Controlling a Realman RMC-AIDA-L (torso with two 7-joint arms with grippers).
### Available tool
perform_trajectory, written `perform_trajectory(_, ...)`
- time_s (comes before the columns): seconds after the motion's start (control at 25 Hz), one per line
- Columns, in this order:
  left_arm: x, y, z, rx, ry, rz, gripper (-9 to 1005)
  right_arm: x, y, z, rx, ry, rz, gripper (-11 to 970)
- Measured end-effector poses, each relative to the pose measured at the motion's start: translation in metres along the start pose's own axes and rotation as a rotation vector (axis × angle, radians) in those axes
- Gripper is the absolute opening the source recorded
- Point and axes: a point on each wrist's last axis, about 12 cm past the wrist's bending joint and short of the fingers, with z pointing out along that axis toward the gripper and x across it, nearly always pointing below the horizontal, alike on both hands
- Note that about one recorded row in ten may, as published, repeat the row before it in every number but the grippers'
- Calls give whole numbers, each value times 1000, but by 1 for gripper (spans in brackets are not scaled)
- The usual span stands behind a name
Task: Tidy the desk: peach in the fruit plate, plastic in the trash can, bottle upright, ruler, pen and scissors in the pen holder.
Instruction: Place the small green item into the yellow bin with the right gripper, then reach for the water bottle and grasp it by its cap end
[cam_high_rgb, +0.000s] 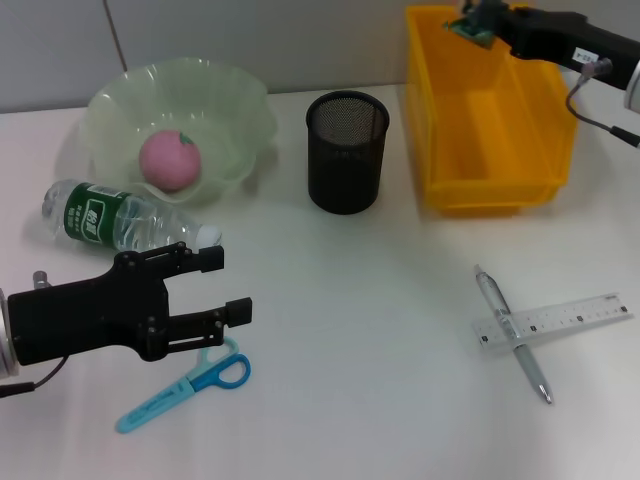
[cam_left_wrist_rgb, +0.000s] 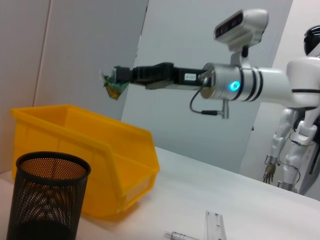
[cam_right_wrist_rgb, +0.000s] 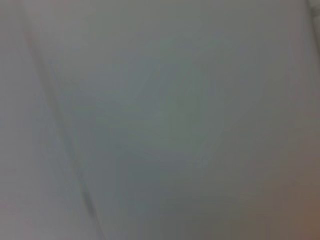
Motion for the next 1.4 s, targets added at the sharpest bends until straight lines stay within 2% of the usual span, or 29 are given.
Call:
perform_trajectory(0.44,-1,-2,0,18,-2,3,780,16,-6,6,67,73,-42,19)
perform_trajectory(0.68,0,-3,-1,21,-3,0,780,18,-9,6,88,84,-49,206)
perform_trajectory(1.08,-1,-2,-1,25,-3,11,780,14,-9,5,89,74,-54,653)
perform_trajectory(1.28,-3,-2,0,24,-5,14,780,12,-9,3,81,51,-39,711)
perform_trajectory(1.4,-3,-1,1,23,-5,16,780,11,-4,1,30,41,-33,746)
